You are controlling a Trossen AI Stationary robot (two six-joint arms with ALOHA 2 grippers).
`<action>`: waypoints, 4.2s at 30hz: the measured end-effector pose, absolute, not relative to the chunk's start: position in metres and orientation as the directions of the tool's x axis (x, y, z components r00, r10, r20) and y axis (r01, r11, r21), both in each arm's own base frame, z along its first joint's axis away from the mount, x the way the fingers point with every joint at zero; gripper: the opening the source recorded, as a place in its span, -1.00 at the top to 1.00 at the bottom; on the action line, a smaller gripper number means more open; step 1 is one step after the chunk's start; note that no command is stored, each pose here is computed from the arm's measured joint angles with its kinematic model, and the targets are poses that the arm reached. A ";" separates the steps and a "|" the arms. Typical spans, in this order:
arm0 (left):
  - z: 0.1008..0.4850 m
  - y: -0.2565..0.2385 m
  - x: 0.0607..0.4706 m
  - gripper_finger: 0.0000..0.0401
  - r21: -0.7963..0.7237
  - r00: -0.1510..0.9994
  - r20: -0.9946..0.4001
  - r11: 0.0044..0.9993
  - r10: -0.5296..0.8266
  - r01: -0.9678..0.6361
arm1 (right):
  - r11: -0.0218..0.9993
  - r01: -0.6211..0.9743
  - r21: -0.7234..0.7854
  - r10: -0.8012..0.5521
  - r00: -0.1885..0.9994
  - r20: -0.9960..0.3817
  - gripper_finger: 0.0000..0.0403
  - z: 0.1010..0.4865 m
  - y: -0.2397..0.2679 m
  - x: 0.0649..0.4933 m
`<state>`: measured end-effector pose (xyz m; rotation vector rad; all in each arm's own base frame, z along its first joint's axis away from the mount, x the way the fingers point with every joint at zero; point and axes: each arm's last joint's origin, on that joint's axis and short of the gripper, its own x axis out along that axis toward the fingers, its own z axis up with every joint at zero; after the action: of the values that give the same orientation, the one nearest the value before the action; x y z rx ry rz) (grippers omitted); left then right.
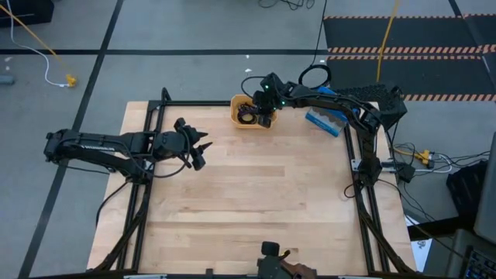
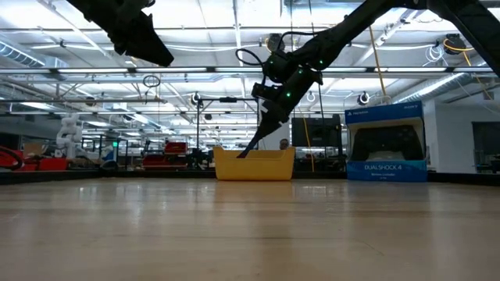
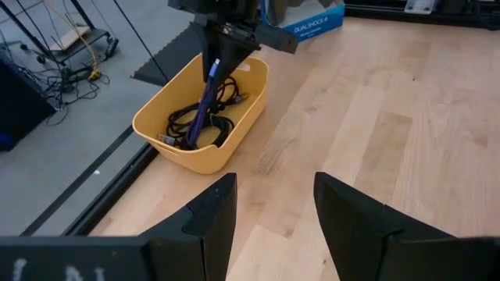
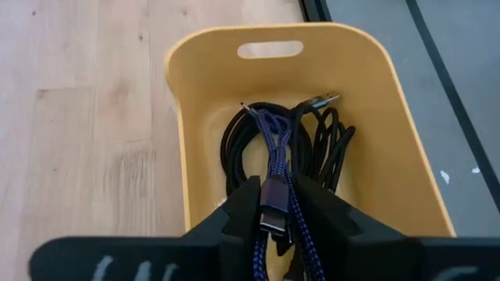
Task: Pick and place USB-C Cables
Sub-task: Put the blue charger cable into the yellow bin, then return to Home Position
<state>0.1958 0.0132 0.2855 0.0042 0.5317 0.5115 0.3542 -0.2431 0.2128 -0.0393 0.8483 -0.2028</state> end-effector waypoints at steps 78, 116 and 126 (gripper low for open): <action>0.271 -0.010 0.210 0.18 0.199 0.946 -0.179 0.952 0.269 -0.233 | 0.975 -0.154 -0.159 0.104 0.953 -0.285 1.00 0.235 -0.002 0.175; 0.225 -0.017 0.199 0.94 0.107 0.950 -0.220 0.973 0.222 -0.203 | 0.995 -0.060 -0.079 0.047 0.987 -0.156 1.00 0.152 -0.002 0.143; 0.218 -0.034 0.194 0.95 0.050 0.962 -0.223 0.987 0.157 -0.150 | 0.997 -0.052 -0.057 0.047 0.995 -0.085 1.00 0.157 -0.002 0.141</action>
<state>0.1943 -0.0343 0.2183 0.0328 0.2285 0.1556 0.1413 -0.0021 0.1573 -0.0588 0.0837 0.0496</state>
